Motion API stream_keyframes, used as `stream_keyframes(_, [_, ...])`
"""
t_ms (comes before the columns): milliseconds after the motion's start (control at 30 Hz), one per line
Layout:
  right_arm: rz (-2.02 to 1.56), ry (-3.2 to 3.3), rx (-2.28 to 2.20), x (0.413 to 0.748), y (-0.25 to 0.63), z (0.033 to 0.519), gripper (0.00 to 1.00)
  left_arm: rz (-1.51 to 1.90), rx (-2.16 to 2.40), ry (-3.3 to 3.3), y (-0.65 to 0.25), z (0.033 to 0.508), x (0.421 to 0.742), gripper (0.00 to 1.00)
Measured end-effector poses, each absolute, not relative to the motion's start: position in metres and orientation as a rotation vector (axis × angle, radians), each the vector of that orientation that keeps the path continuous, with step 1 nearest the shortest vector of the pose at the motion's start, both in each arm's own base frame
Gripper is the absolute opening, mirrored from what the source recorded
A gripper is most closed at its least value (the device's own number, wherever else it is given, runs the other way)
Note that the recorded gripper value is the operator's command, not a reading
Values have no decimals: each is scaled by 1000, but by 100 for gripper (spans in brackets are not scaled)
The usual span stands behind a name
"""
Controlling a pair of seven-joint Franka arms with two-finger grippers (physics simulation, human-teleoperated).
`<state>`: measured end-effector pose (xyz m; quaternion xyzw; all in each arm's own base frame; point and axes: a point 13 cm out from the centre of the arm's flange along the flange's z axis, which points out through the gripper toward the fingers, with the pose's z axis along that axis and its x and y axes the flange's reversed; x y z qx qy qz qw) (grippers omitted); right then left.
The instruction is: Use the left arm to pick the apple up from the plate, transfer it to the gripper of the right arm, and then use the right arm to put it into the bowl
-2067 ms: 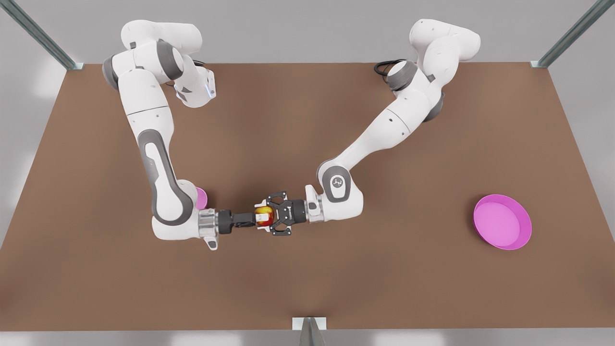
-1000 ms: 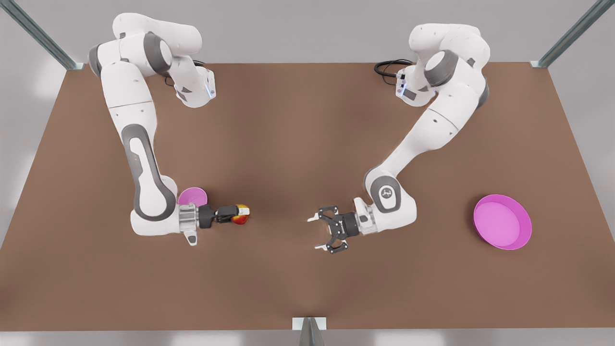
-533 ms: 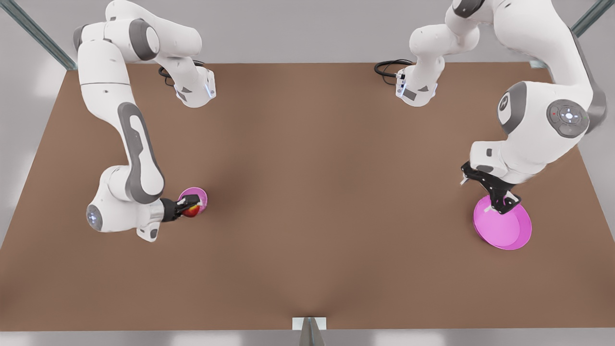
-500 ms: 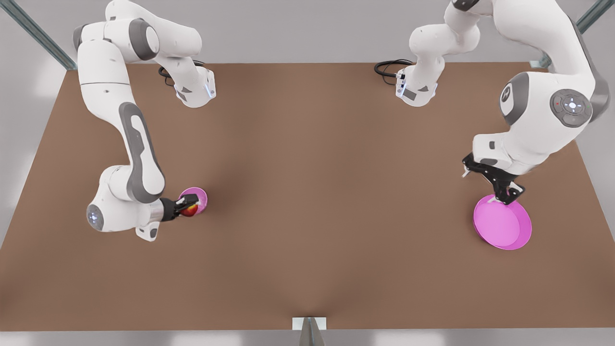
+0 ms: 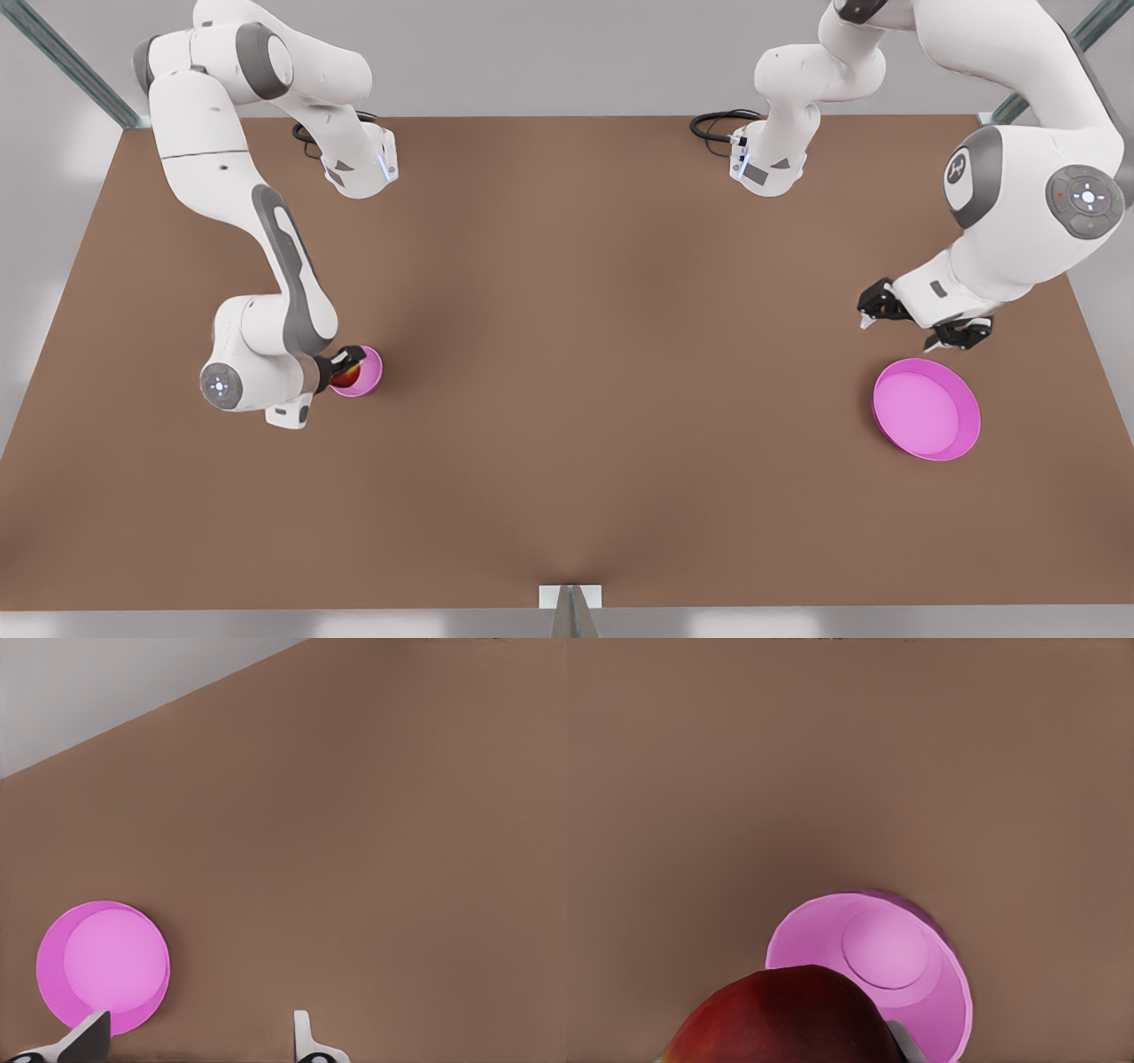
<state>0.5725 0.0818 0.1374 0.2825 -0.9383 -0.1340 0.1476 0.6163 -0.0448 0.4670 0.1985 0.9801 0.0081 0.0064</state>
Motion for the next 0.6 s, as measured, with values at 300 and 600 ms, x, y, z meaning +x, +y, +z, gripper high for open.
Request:
stream_keyframes(300, [-350,-2713,826,574,75,117,72,23,266,3114,-53,469,616,100])
stream_keyframes(600, [-335,-2720,831,572,74,117,100,-4,31,3124,-57,469,616,100])
